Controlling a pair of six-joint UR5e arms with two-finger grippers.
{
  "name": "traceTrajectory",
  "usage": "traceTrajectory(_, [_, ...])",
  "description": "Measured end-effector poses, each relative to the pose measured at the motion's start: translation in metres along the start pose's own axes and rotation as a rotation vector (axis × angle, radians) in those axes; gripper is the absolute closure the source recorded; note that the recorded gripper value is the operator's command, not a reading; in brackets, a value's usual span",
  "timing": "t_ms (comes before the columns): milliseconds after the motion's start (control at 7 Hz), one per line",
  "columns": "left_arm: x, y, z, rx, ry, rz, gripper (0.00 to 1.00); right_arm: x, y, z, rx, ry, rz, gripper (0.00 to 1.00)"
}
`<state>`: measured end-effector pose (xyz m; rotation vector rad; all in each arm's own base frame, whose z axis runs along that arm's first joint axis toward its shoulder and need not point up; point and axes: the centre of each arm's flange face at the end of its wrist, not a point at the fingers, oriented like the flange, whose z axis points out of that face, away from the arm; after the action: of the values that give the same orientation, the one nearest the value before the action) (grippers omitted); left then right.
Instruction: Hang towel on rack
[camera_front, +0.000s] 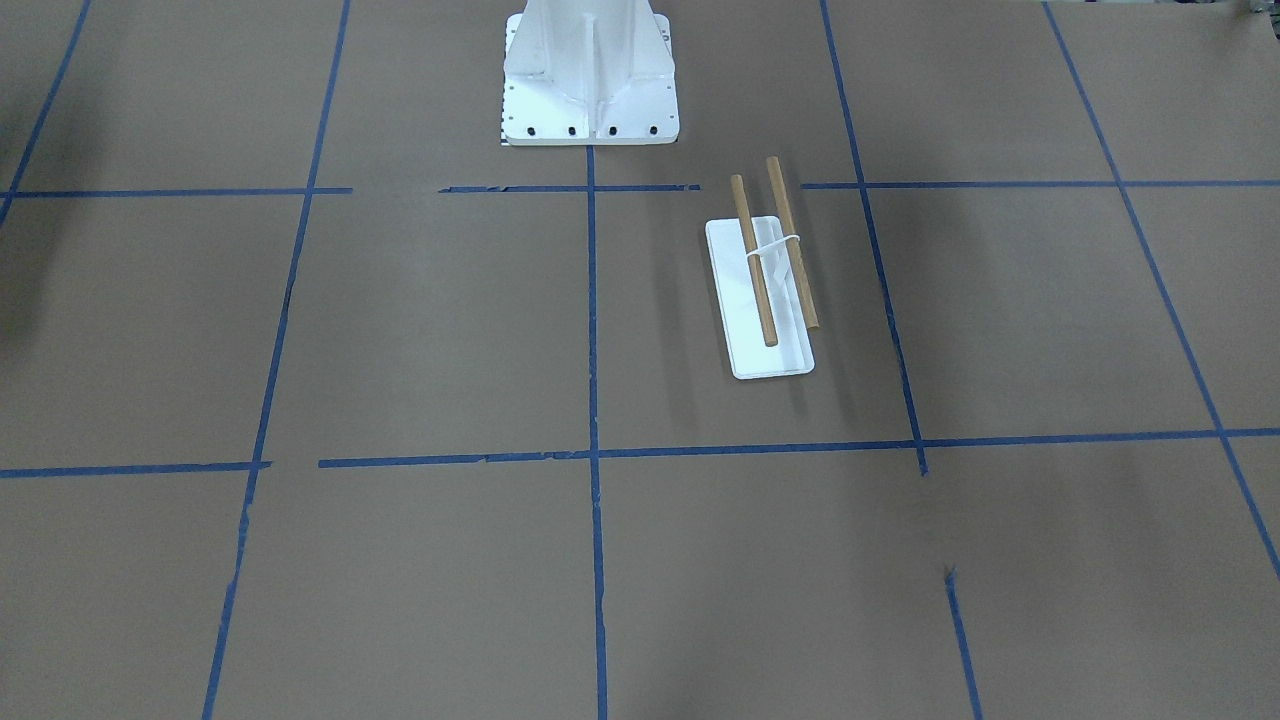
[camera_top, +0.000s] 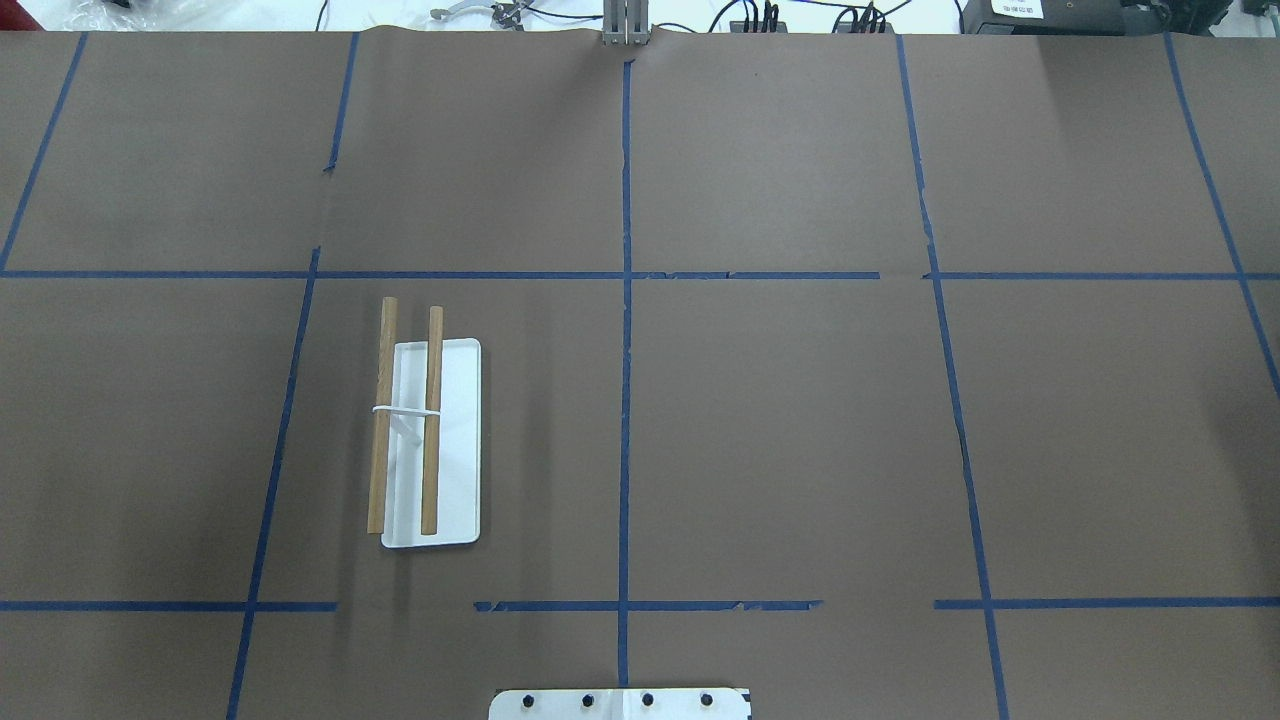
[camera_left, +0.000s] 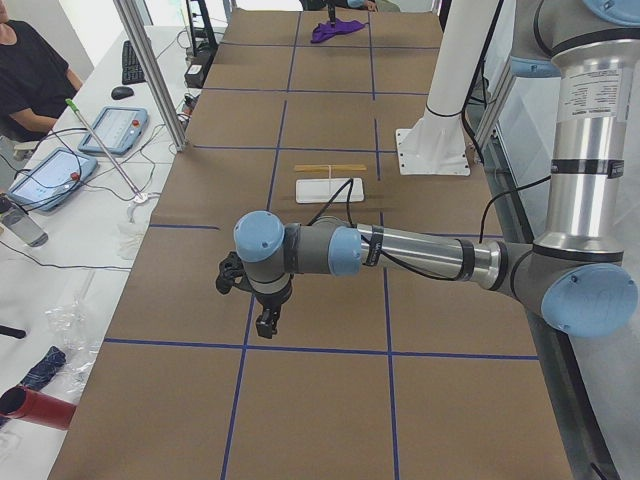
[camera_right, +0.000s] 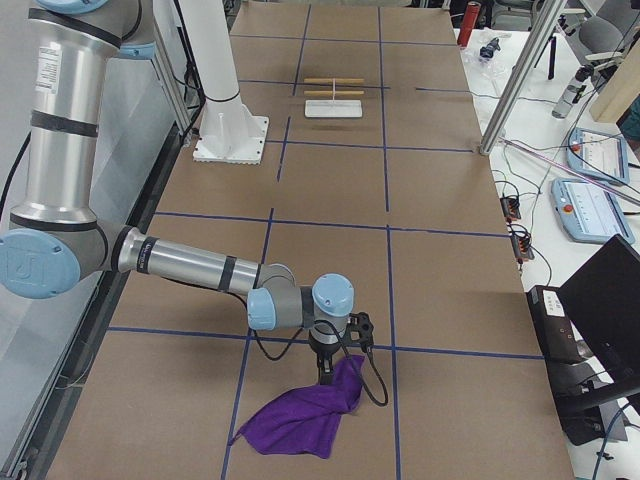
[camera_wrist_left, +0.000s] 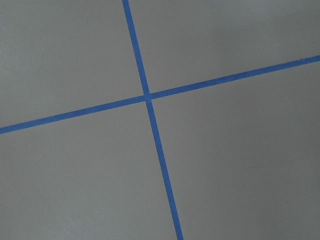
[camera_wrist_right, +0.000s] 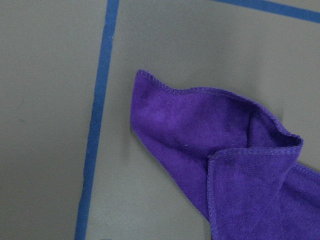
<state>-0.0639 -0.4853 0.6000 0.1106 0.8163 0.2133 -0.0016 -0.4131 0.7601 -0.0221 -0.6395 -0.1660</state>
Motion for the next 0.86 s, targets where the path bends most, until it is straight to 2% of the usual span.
traceTrajectory(143, [0.000,0.000,0.000,0.001,0.000,0.001,0.00,0.002,-0.001,0.014,-0.023,0.004,-0.004,0.19])
traceTrajectory(429, [0.003,-0.001,-0.003,0.007,0.000,0.006,0.00,0.010,0.004,0.034,-0.051,0.006,-0.008,0.34])
traceTrajectory(571, [0.003,-0.001,-0.004,0.008,-0.001,0.008,0.00,0.017,0.009,0.044,-0.063,0.007,-0.004,0.58])
traceTrajectory(714, [0.004,-0.001,-0.004,0.009,-0.001,0.008,0.00,0.024,0.012,0.053,-0.065,0.007,0.000,1.00])
traceTrajectory(857, [0.004,-0.003,-0.005,0.010,-0.001,0.010,0.00,0.028,0.012,0.059,-0.062,0.006,0.001,1.00])
